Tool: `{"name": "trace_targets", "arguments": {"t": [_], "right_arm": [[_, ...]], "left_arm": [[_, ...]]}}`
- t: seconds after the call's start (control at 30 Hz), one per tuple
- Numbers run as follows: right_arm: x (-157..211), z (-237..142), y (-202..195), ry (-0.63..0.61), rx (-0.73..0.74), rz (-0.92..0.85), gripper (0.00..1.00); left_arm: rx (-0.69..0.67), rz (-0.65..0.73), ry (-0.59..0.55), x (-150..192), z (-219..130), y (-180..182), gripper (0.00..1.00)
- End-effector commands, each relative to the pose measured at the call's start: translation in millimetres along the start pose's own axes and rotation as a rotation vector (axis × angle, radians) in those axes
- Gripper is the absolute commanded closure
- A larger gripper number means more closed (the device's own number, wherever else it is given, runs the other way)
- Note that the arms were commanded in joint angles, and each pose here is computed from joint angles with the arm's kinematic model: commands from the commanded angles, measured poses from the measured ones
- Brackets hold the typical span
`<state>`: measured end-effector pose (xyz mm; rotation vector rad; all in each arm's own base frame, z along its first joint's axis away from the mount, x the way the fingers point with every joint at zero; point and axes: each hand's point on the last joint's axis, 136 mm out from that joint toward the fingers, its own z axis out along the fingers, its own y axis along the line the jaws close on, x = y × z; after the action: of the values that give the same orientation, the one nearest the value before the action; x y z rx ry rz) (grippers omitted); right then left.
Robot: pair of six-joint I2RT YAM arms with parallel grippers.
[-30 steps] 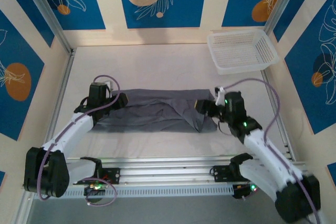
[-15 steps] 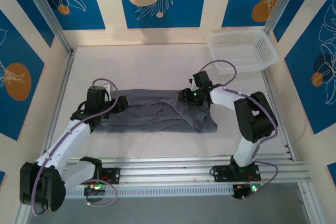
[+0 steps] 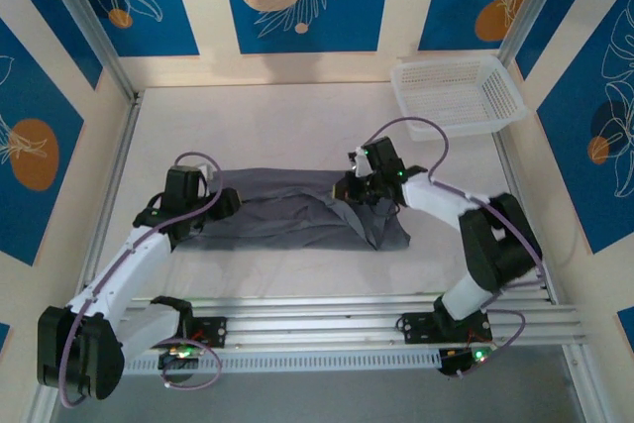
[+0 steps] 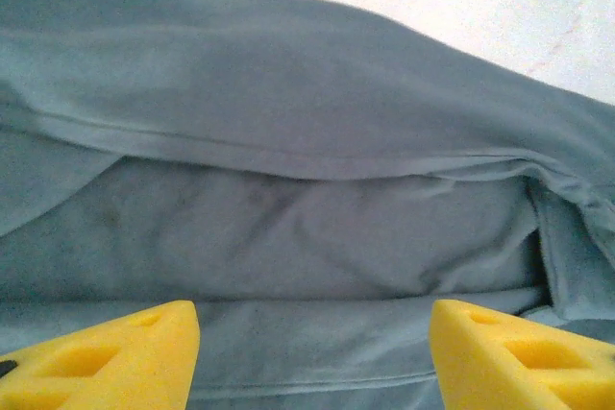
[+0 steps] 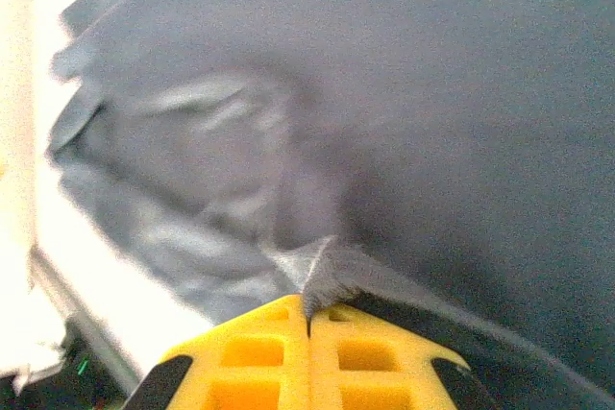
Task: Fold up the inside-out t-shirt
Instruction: Smooth out the T-shirt at the center of the table, then rotate the T-shirt at the center of the table.
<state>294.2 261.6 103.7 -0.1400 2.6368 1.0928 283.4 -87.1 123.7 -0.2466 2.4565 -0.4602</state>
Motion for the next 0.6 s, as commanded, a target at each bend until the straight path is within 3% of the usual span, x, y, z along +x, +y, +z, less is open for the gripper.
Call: {"name": "trace_targets", "arguments": {"t": [0.0, 0.03, 0.1, 0.13, 0.2, 0.3, 0.37, 0.43, 0.57], "right_arm": [[78, 12, 49, 0.247, -0.212, -0.104, 1.00], [94, 16, 55, 0.306, -0.229, -0.125, 0.95], [96, 18, 50, 0.321, -0.199, -0.092, 0.68], [87, 15, 45, 0.286, -0.186, -0.061, 0.61], [62, 1, 40, 0.183, -0.211, -0.018, 0.57], [17, -24, 7, -0.041, -0.146, 0.093, 0.61], [-1, -33, -27, -0.143, -0.030, 0.164, 0.75], [-8, -34, -52, -0.161, 0.073, 0.202, 0.89], [-8, -21, -80, -0.092, 0.240, 0.204, 0.92]], "left_arm": [[-0.092, -0.038, -0.009, -7, -5, 12, 0.36], [-0.108, -0.049, -0.014, -9, -3, 14, 0.36], [-0.117, -0.059, -0.007, -11, 2, 15, 0.38], [-0.112, -0.060, 0.007, -10, 6, 14, 0.40], [-0.098, -0.059, 0.043, -7, 14, 10, 0.51], [-0.106, -0.058, 0.095, -1, 24, 11, 0.98], [-0.136, -0.065, 0.106, 0, 30, 16, 1.00], [-0.193, -0.079, 0.129, 1, 37, 24, 1.00], [-0.246, -0.107, 0.147, -8, 61, 29, 1.00]]}}
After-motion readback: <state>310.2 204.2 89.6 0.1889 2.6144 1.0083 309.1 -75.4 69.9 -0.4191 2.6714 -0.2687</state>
